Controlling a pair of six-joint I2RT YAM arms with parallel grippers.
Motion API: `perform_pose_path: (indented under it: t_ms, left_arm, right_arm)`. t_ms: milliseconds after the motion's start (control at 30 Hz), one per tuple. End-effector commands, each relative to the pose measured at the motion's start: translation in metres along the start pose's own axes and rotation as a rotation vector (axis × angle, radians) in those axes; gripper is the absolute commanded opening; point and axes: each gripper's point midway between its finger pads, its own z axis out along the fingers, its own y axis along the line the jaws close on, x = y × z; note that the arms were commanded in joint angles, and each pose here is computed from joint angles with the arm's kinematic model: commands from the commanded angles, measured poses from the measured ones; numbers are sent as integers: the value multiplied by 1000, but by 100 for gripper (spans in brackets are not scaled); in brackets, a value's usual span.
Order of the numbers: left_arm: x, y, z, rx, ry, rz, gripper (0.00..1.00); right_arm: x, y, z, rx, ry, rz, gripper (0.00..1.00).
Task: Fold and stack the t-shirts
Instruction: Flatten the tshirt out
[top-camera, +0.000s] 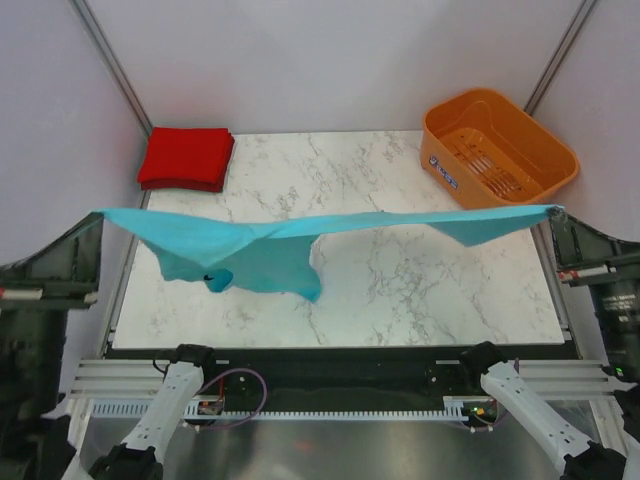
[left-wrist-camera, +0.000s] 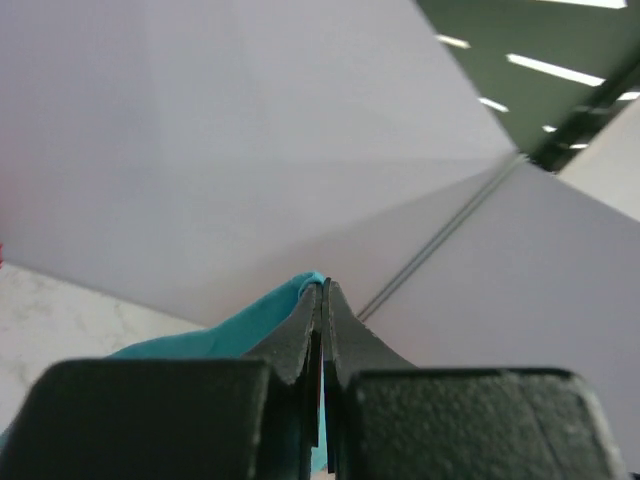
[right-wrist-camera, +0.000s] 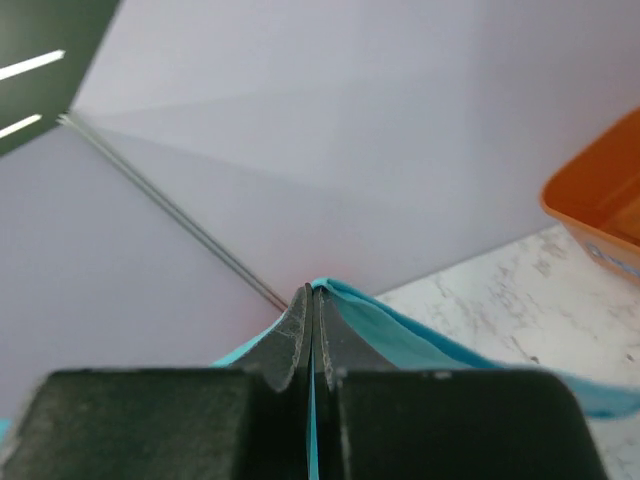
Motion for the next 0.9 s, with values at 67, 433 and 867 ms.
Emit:
perform_pose_path:
  t_ms: [67,433,867]
  left_arm:
    - [-25,-56,-36,196,-17,-95,2]
    - [-28,-51,-9,169,-22,54,2]
    - [177,168,191,-230,378,324,2]
  right_arm:
    - [-27,43,-37,-191,-25,94,0]
    - [-35,44,-16,-119,-62,34,0]
    - [176,-116,146,238,206,-124,0]
